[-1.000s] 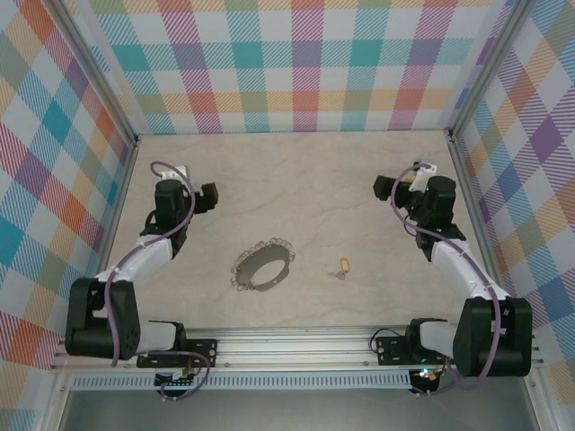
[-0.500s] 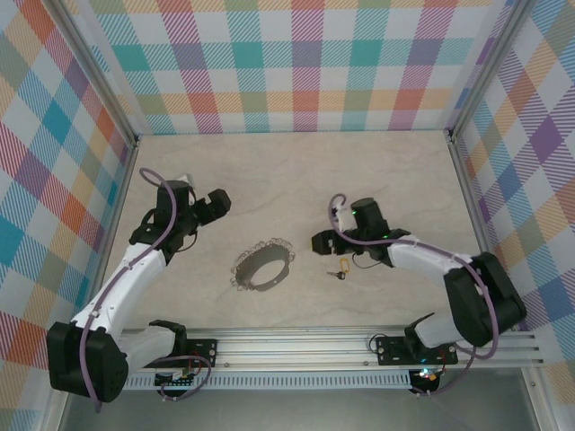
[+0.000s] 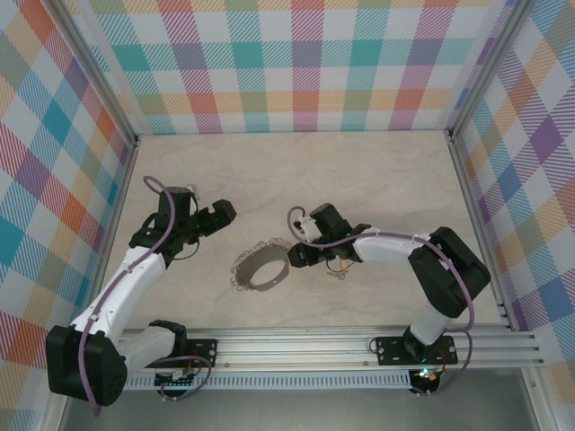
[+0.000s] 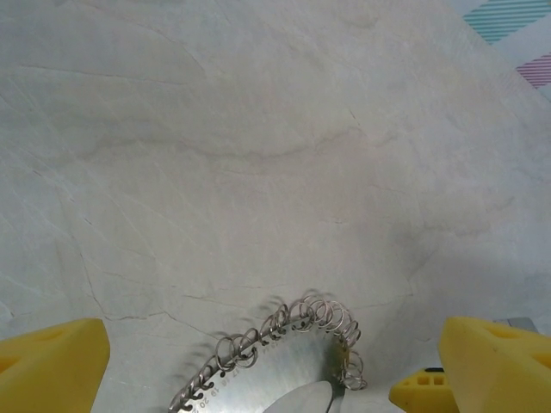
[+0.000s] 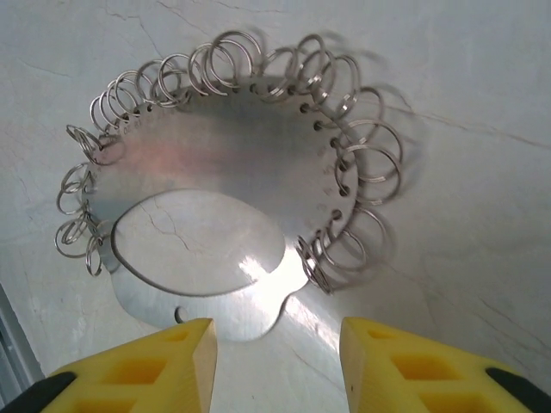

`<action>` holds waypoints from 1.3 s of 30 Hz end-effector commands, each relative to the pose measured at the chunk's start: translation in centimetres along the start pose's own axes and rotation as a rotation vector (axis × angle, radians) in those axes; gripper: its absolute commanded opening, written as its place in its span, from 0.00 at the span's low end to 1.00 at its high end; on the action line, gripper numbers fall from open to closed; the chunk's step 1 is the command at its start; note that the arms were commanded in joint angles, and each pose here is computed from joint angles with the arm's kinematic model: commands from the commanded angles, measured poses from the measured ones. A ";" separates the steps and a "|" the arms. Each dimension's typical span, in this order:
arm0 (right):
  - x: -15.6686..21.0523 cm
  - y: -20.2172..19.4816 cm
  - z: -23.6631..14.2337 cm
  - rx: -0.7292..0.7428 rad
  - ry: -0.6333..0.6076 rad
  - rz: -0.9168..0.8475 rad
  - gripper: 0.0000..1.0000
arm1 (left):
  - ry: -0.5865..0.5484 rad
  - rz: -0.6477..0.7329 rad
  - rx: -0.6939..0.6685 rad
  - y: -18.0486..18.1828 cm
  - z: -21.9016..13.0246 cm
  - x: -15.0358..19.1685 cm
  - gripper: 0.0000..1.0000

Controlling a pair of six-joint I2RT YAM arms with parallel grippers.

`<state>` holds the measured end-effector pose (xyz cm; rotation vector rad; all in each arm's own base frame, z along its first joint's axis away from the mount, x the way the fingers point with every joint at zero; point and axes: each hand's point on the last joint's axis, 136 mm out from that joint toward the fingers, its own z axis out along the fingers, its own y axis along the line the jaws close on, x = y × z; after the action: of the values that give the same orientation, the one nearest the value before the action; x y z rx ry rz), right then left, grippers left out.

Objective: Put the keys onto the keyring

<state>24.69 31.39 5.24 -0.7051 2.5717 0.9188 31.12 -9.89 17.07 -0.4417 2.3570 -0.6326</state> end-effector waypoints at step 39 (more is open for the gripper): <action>-0.2 0.1 2.5 0.008 0.056 0.001 0.25 | 0.055 0.012 0.063 -1.4 1.8 0.8 0.98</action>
<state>25.08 32.17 2.41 -0.7149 2.6550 0.8606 31.98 -11.06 16.13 -0.4171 2.3813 -0.6831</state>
